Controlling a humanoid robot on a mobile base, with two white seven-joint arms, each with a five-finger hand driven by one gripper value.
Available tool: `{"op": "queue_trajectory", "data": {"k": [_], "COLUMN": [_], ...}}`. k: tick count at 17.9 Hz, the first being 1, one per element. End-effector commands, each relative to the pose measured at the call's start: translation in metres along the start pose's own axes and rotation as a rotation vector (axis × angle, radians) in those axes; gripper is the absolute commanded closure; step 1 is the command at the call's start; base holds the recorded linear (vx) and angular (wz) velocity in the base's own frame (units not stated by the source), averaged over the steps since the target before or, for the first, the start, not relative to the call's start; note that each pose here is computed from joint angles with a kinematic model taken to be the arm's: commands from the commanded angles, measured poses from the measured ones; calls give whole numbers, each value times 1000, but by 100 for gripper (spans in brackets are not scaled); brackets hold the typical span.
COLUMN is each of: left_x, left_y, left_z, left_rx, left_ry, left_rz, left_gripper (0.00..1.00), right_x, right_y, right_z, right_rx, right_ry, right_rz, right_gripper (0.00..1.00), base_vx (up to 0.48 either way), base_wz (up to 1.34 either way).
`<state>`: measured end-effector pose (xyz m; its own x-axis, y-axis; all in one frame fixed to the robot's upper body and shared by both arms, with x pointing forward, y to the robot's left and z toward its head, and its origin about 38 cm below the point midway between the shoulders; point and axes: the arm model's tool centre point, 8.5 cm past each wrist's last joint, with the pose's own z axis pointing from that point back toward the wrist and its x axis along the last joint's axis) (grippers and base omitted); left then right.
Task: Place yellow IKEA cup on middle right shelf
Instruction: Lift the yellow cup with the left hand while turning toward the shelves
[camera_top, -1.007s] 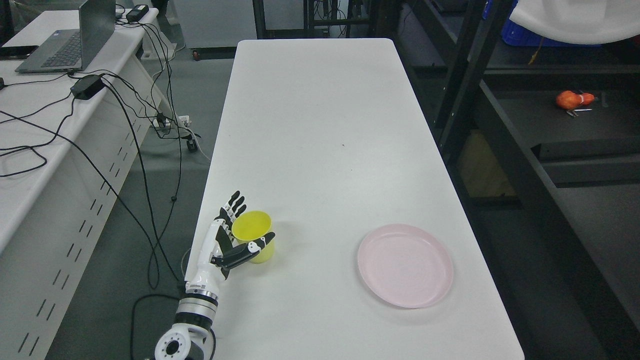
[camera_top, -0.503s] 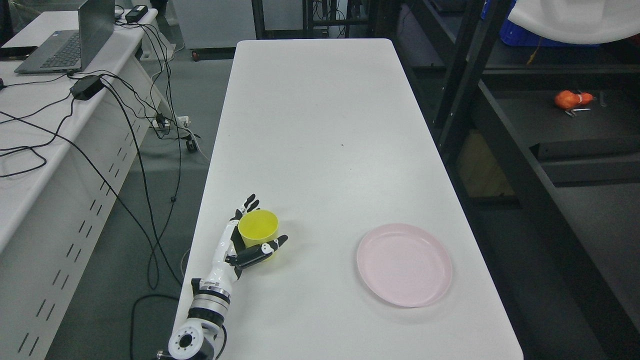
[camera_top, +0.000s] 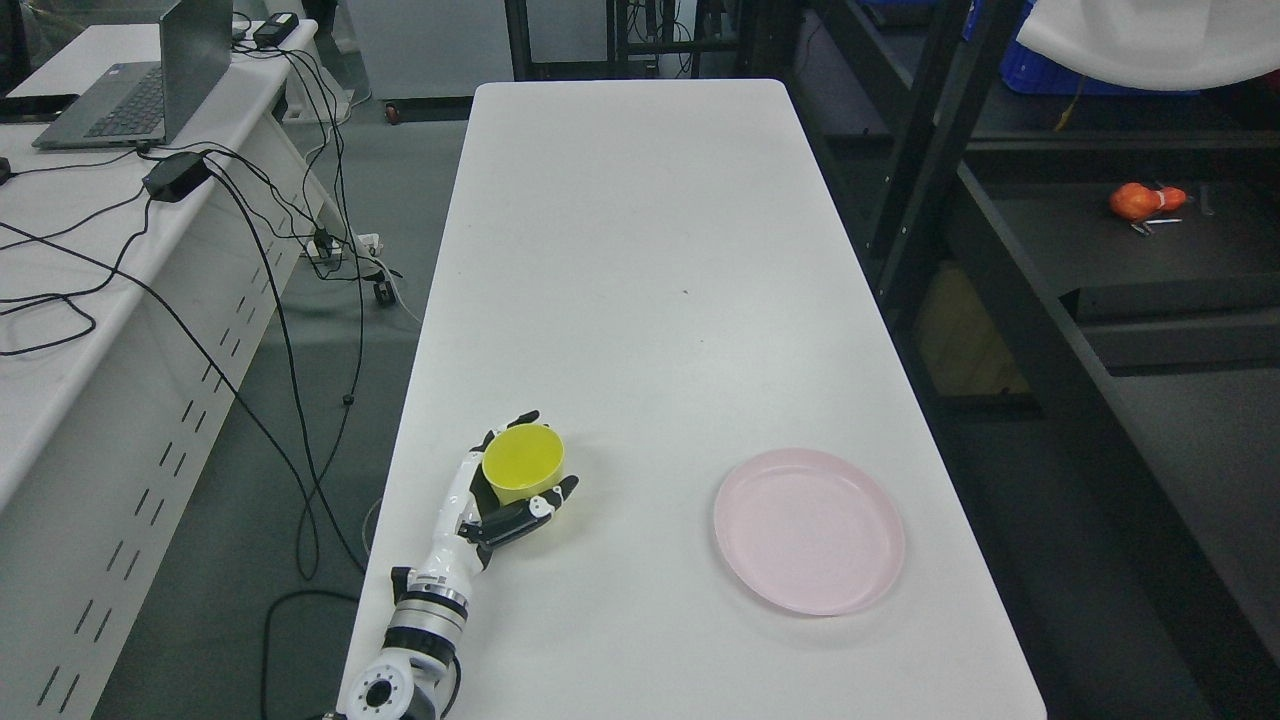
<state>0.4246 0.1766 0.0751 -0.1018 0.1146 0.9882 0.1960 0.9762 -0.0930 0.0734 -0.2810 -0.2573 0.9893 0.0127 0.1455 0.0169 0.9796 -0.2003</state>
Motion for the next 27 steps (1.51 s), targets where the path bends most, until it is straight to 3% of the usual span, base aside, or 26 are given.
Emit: {"op": "queue_trajectory", "data": {"k": [1,3,6,9,14,27], "left_x": [-2,25,92,124,140,141], "left_y": [19,23,21,16,12,11], "left_z": [15,12,13,20,23,23], "left_rx": [57,68,54,36,22,19], "left_ry": [-91,-180,-376,-471,-518,-516], "left_rz": [52,57,68,67,67,68], "left_gripper": [100,100,100,100,100,100], "right_x": [-9,-9,-9,-9,-9,-9], "right_y": [-10,-10,-10,-10,-10,-10], "right_z": [-1,-1,-1,-1,-1,-1], "right_rx": [-13,-13,-13,-13,-13,-13], "right_ry": [15,15,15,15,15,15], "right_rz": [-3,-3,-3,-3,-3,-3], "right_gripper": [1,1,1,1,1,1], "base_vx": [0,2,-8,-27,-115,-172], "base_wz": [0,-8,-37,-31,95,-81]}}
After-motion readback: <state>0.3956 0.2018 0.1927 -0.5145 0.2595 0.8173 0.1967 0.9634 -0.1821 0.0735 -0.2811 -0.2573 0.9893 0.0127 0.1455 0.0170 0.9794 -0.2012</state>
